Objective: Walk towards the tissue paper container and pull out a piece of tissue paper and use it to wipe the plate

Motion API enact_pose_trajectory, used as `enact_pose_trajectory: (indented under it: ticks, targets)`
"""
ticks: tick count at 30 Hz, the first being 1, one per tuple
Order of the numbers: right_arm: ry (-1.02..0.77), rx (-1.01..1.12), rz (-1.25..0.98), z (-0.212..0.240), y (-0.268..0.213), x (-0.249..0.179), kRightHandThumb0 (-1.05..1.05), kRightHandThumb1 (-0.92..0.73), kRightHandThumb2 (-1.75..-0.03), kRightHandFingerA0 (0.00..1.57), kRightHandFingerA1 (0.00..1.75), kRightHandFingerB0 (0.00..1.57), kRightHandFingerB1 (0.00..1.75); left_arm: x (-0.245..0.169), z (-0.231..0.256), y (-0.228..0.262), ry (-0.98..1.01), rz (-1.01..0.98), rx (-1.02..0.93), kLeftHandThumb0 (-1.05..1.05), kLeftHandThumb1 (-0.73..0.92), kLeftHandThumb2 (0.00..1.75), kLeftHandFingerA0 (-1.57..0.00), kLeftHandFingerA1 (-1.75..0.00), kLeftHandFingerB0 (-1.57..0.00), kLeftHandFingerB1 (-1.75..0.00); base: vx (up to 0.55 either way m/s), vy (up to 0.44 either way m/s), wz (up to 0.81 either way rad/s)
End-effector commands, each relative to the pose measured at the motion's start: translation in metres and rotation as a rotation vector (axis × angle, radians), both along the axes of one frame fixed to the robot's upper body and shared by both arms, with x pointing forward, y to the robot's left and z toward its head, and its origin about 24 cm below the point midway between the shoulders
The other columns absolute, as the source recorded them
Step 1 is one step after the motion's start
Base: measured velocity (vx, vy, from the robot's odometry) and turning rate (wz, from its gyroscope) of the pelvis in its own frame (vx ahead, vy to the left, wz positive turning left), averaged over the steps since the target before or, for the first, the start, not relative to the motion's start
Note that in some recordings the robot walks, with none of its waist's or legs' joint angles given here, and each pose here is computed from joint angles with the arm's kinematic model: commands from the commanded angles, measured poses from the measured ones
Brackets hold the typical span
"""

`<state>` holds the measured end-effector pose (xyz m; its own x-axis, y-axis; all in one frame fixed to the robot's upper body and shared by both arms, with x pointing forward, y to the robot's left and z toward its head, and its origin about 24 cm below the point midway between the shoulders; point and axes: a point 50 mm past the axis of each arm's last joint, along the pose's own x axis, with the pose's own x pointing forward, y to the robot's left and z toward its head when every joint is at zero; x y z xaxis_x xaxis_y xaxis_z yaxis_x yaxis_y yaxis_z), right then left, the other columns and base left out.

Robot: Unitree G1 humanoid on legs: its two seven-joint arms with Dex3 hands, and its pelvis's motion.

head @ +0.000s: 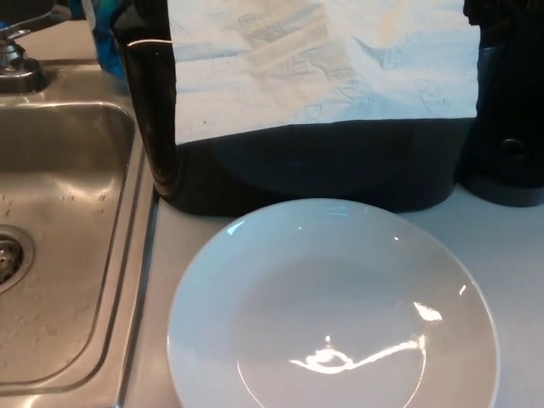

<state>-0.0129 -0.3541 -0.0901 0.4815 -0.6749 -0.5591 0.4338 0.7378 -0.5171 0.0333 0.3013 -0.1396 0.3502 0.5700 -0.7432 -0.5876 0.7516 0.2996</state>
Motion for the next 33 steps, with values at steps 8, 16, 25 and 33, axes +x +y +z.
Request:
enact_pose_trajectory:
  ticks: [8,16,25,33]
  targets:
    - [-0.46,-0.248,-0.269,0.103,-0.025,-0.029,-0.39,-0.59,-0.58,0.46,0.39,0.16,0.28,-0.011,0.005,0.007,-0.024,0.009,0.041,0.1,0.8,0.89,-0.78,-1.03,-0.61,-0.7,0.0,0.0,0.0]
    - [-1.004,-0.532,-0.034,0.214,0.025,0.024,-0.38,-0.56,-0.56,0.38,0.47,0.19,0.33,-0.001,0.002,0.0,-0.029,-0.022,0.027,0.07,0.76,0.94,-0.78,-0.99,-0.64,-0.73,0.0,0.0,0.0]
    - [-1.312,-0.83,0.615,0.329,0.096,0.096,-0.6,-0.57,-0.6,0.18,0.39,0.08,0.26,0.01,0.0,-0.005,-0.027,-0.037,0.014,0.07,0.78,0.91,-0.79,-0.98,-0.65,-0.72,0.0,0.0,0.0]
    - [-1.375,-1.057,0.913,0.354,0.144,0.145,-0.75,-0.5,-0.87,0.19,0.54,0.03,0.32,0.005,-0.001,-0.007,-0.018,-0.041,0.011,0.04,0.81,0.93,-0.77,-1.01,-0.63,-0.71,0.0,0.0,0.0]
